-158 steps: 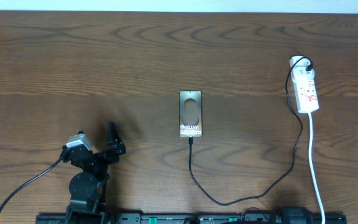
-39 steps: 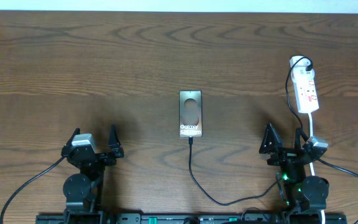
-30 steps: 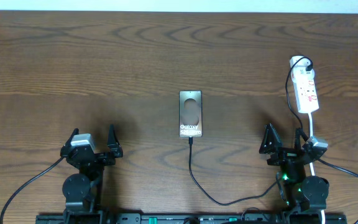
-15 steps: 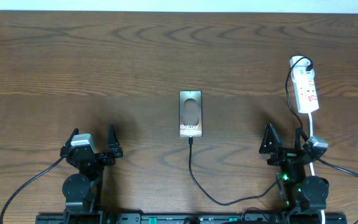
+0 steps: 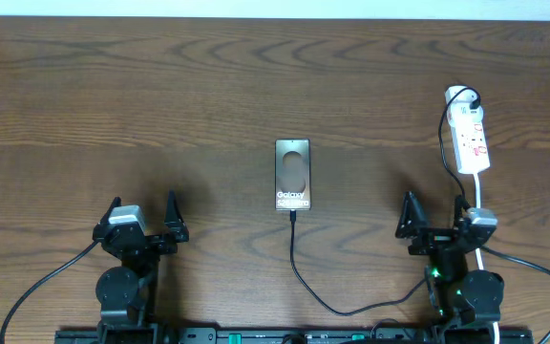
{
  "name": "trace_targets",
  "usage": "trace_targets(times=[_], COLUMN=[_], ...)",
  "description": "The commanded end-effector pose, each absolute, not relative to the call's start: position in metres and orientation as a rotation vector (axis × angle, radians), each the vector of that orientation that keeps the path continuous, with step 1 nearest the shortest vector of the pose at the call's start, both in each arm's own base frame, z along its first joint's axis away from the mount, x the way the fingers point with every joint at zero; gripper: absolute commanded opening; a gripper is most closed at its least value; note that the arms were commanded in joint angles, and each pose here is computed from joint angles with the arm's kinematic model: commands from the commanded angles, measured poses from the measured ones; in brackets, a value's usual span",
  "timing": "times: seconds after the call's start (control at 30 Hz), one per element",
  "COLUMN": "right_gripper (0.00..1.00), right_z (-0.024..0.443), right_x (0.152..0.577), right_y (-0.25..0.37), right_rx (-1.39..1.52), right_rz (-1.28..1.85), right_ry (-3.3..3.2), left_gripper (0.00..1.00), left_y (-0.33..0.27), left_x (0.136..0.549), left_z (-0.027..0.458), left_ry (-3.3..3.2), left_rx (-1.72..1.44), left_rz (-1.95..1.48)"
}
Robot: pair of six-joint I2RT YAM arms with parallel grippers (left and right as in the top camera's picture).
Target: Plug charger to phone and switch on socket
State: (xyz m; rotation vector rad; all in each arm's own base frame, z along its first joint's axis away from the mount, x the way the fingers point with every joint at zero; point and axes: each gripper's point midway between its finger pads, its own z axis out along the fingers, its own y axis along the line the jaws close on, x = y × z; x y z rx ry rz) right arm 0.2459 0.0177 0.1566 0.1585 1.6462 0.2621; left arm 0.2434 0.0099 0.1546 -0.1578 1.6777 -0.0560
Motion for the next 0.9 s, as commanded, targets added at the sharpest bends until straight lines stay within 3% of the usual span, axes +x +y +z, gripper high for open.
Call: trace_targets(times=[0.0, 0.87], right_gripper=[0.99, 0.99], right_z=[0.1559, 0.1563], right_x=[0.2450, 0.2456], right_y=[0.0227, 0.0165], right_rx=[-0.048, -0.089], right_rz=[0.099, 0.023], right_ry=[1.648, 1.644], left_gripper=[0.98, 0.97], left_y=[0.0088, 0.0088], left_x=[0.2437, 0.2437], left_z=[0.1366, 0.1366], left_ry=[1.720, 1.720], left_rx=[-0.140, -0.140], left_rz=[-0.048, -0.048])
